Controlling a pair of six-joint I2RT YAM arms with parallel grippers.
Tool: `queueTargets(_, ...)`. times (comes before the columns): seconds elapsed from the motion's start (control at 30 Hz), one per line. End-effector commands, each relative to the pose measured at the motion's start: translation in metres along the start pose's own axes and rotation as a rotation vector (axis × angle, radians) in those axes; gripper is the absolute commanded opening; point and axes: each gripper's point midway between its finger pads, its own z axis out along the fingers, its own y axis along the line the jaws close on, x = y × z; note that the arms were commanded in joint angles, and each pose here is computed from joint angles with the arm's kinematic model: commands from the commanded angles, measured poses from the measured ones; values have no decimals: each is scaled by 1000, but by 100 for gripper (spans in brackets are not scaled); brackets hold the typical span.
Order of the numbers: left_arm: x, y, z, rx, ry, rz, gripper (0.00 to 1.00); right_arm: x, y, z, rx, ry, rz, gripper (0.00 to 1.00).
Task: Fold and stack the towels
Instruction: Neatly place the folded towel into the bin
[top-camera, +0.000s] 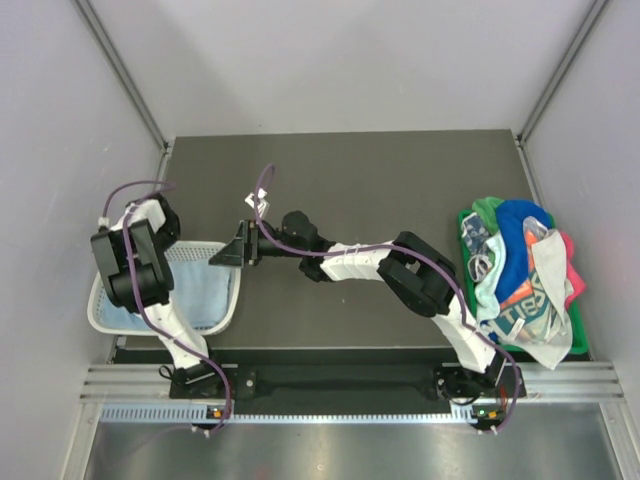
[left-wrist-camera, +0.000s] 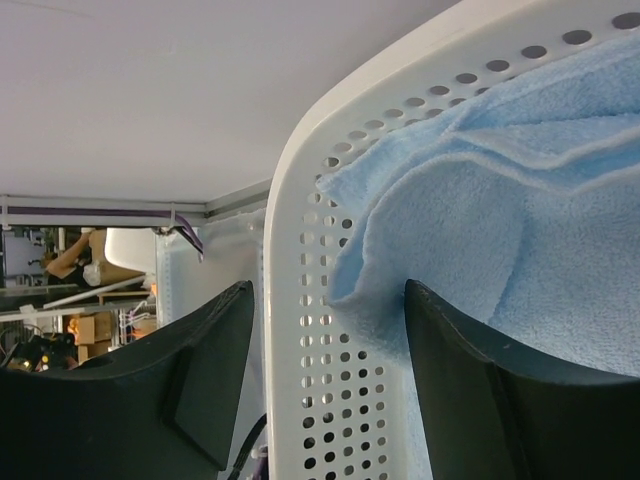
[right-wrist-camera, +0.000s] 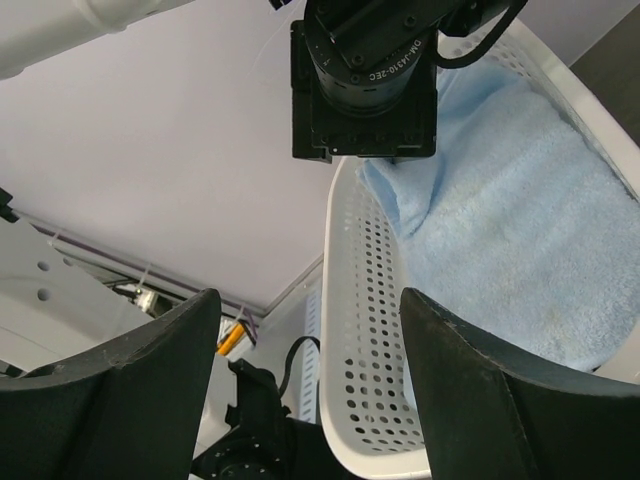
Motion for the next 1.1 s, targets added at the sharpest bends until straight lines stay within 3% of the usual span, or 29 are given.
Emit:
queueTargets(0.0,-1,27,1,-38,-1,-8,67,-26,32,-6,-65,-53,-75,72)
queueTargets(0.53,14,34,18,1,120,-79,72,-20,29,-9,-57,-43,-62,72)
queueTargets(0.77,19,12,16,156,220,-81,75,-21,26,-10,-45,-39,-63,72)
queueTargets(1.07,-13,4,-13,402,196,-167,72,-27,27,-9,-40,-33,-71,71)
